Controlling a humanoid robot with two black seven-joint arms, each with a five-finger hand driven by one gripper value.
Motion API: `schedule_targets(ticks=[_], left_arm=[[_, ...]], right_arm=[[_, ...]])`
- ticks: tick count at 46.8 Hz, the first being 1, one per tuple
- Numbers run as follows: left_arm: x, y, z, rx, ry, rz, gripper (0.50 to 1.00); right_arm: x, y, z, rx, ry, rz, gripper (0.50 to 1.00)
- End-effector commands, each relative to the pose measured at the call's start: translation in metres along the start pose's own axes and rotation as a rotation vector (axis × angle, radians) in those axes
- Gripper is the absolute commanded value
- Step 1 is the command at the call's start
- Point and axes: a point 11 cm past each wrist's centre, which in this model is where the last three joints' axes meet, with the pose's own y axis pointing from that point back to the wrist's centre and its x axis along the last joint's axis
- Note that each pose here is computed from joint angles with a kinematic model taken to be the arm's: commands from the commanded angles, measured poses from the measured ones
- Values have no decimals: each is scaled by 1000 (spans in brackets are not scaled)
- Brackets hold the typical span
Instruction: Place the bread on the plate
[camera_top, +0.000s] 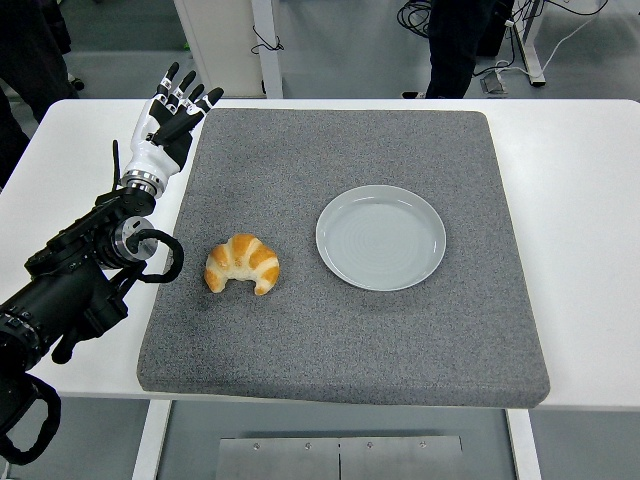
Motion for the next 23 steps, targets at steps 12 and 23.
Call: schedule_targets(ticks=[12,23], left_arm=[[5,-6,19,-22,-53,8,972],[28,-4,52,-56,-118,6,971]], right_arm=[[0,0,0,1,0,0,1000],[0,0,0,1,0,0,1000]])
